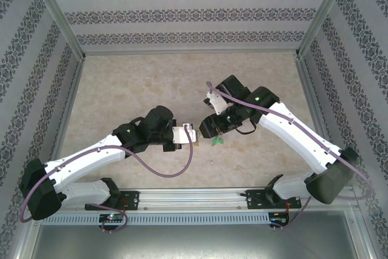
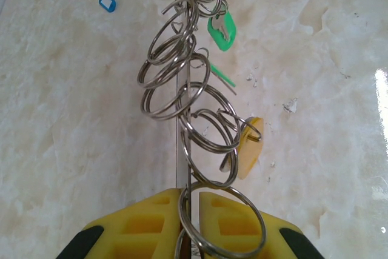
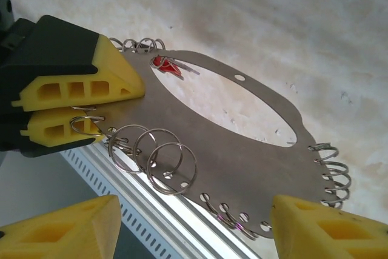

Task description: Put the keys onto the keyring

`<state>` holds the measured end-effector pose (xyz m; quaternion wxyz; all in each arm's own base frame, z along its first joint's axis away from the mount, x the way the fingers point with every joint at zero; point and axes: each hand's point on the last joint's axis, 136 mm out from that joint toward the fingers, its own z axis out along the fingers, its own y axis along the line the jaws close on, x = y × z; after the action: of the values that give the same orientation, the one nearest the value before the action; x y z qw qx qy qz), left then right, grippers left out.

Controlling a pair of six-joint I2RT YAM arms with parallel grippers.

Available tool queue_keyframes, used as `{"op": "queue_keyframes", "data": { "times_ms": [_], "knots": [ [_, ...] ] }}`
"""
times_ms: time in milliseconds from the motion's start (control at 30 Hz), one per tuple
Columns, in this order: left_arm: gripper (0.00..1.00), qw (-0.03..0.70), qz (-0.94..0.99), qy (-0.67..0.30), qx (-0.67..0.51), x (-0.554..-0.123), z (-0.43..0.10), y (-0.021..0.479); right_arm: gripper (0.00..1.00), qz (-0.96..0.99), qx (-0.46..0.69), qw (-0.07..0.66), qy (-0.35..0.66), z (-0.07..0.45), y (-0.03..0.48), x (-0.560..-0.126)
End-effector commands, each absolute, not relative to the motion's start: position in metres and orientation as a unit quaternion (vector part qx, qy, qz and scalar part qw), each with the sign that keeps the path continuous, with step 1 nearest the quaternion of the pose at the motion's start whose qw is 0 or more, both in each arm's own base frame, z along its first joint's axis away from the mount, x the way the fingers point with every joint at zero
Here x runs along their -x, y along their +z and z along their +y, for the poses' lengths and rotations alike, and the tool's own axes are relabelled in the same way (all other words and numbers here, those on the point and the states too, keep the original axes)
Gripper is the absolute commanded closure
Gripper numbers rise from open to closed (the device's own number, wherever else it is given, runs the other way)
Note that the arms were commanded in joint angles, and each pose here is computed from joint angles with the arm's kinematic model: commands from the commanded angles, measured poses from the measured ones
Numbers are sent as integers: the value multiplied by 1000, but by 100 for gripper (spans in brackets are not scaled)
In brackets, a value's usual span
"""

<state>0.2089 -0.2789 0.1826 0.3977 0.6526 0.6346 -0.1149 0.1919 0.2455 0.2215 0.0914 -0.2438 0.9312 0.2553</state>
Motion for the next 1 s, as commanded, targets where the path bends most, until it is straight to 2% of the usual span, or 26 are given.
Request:
{"op": "queue_keyframes", "data": {
  "times_ms": [0,267,633,967],
  "knots": [
    [100,435,602,-124,-658,-207,-291,202,31,939,235,91,235,247,224,-195],
    [100,436,604,-132,-654,-206,-293,204,31,939,249,105,213,249,220,-203],
    [100,451,598,-139,-648,-207,-295,209,31,939,251,88,217,251,205,-201],
    [100,441,604,-144,-648,-205,-295,204,35,956,224,108,153,216,190,-216]
  ]
}}
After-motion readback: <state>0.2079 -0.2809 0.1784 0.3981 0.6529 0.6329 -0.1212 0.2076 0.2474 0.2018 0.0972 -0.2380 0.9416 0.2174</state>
